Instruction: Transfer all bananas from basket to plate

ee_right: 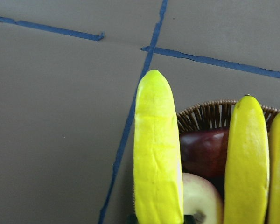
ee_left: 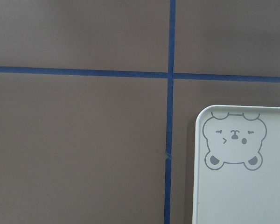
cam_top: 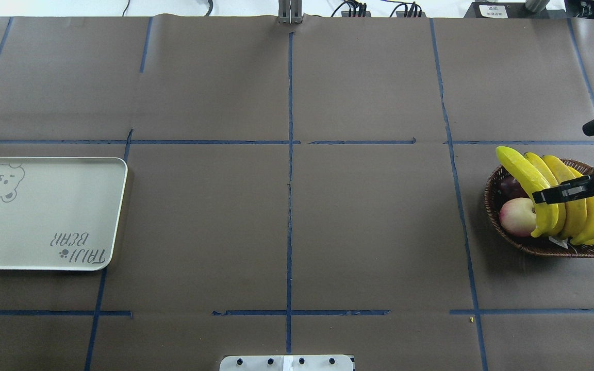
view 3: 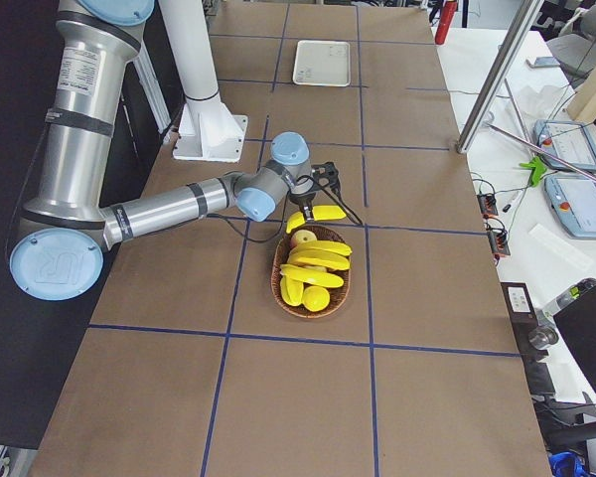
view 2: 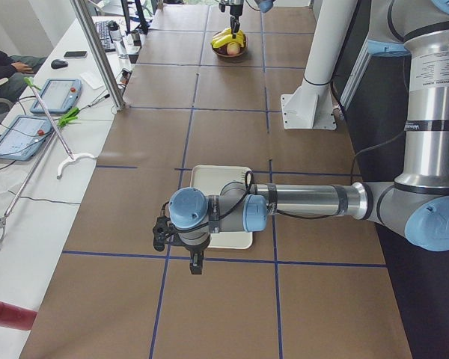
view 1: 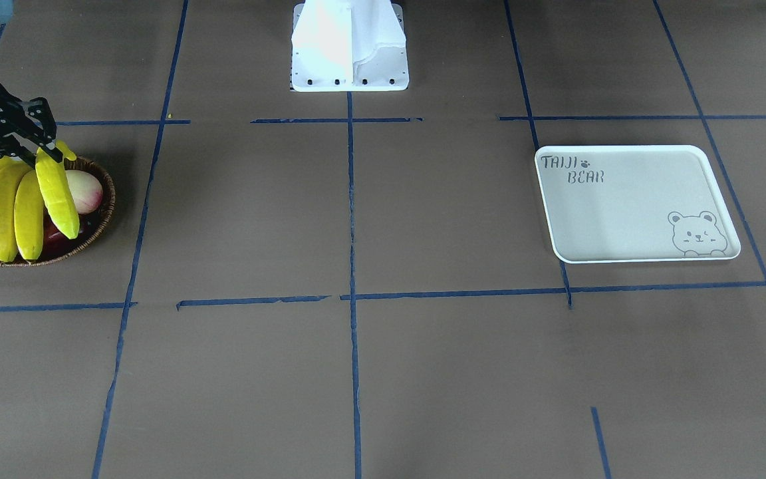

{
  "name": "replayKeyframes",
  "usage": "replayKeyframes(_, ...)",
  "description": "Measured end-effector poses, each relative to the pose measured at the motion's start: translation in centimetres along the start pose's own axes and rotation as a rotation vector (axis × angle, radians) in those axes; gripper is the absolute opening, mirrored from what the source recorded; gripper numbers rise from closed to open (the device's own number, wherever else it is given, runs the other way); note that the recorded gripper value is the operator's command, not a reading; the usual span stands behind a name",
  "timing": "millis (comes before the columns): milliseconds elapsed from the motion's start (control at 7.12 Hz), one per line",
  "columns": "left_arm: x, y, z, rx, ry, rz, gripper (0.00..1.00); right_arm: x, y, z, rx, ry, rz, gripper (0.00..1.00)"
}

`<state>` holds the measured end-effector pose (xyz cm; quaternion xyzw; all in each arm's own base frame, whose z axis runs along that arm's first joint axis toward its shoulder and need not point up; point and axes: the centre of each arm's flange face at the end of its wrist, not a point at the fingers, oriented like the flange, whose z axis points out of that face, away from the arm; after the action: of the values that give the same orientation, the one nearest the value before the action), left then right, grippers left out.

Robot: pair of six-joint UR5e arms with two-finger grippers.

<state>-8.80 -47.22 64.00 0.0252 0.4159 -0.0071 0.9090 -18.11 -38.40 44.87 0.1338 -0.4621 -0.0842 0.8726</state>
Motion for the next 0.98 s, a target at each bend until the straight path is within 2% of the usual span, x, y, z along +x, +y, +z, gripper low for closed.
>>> replayKeyframes(281,3.6,-3.3,-1.4,0.051,0.001,0.049,1.0,-5.4,-5.0,0.5,0.049,-0.09,0.149,0.0)
replayKeyframes(562,11.4,-6.6,-0.7,0.149,0.054,-0.015,0.99,-15.3,-9.7,1.7,0.09,-0.209,0.328,0.0)
replayKeyframes(703,16.6,-7.7,0.3,0.195,0.121,-0.061,0.99,-19.6,-10.7,1.9,0.102,-0.261,0.376,0.0)
replayKeyframes(984,27.3,-9.0,1.2,0.237,0.291,-0.126,0.96,-27.4,-11.0,2.2,0.1,-0.353,0.418,0.0)
